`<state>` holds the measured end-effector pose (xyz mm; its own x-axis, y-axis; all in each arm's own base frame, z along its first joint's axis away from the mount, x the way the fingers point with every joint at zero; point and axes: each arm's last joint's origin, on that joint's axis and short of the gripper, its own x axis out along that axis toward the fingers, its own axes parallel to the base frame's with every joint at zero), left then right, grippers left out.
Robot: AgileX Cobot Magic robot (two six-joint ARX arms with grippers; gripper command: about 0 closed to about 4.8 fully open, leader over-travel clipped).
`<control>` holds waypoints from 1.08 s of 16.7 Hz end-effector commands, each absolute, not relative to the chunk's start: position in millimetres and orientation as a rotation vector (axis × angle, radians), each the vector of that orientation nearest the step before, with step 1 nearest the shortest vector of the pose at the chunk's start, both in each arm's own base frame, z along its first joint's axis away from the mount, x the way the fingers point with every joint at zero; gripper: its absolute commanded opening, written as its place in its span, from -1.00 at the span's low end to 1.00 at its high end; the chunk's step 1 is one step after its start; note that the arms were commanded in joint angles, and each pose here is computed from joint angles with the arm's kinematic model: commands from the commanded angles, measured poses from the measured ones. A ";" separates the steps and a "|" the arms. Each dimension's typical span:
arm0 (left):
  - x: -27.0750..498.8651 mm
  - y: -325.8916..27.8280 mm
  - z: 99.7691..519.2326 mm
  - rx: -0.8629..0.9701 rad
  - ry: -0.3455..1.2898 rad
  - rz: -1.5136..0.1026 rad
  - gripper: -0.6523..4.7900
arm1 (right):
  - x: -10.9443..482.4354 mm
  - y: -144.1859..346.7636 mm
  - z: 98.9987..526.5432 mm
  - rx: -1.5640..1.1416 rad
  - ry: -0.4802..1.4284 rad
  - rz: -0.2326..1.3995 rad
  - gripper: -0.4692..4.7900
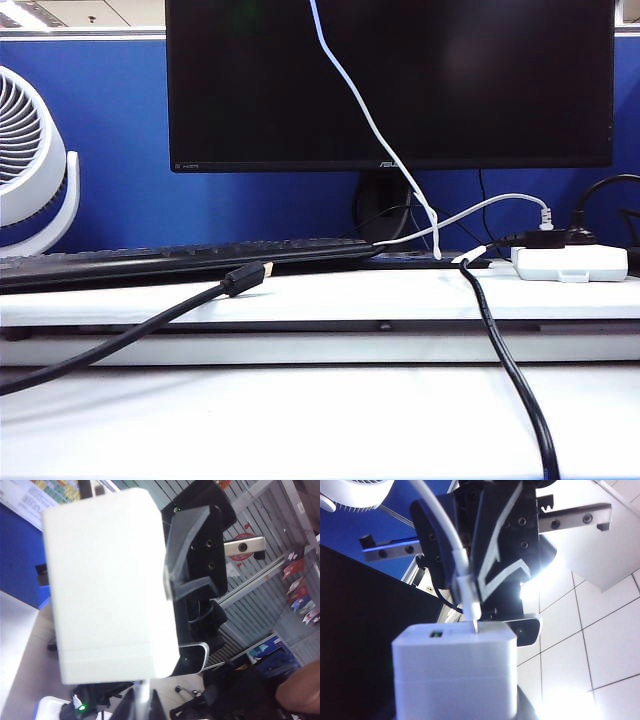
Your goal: Pick up the Type-C charging cable and the charging base, insert one end of the Type-C charger into the corresponding slot on the base, and finally place the plugged-in charger back on the table.
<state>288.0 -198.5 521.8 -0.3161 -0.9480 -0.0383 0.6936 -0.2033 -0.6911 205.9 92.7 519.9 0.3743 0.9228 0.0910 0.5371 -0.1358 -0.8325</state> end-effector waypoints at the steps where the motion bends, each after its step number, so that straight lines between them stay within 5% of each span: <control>1: 288.6 -199.2 524.8 -0.491 0.722 -1.740 -0.78 | 200.9 95.0 520.4 -1.762 -1.355 0.639 -0.82; 18: 287.6 -199.1 525.6 -0.521 0.777 -1.762 -0.78 | 194.3 94.3 519.2 -1.728 -1.402 0.705 -0.82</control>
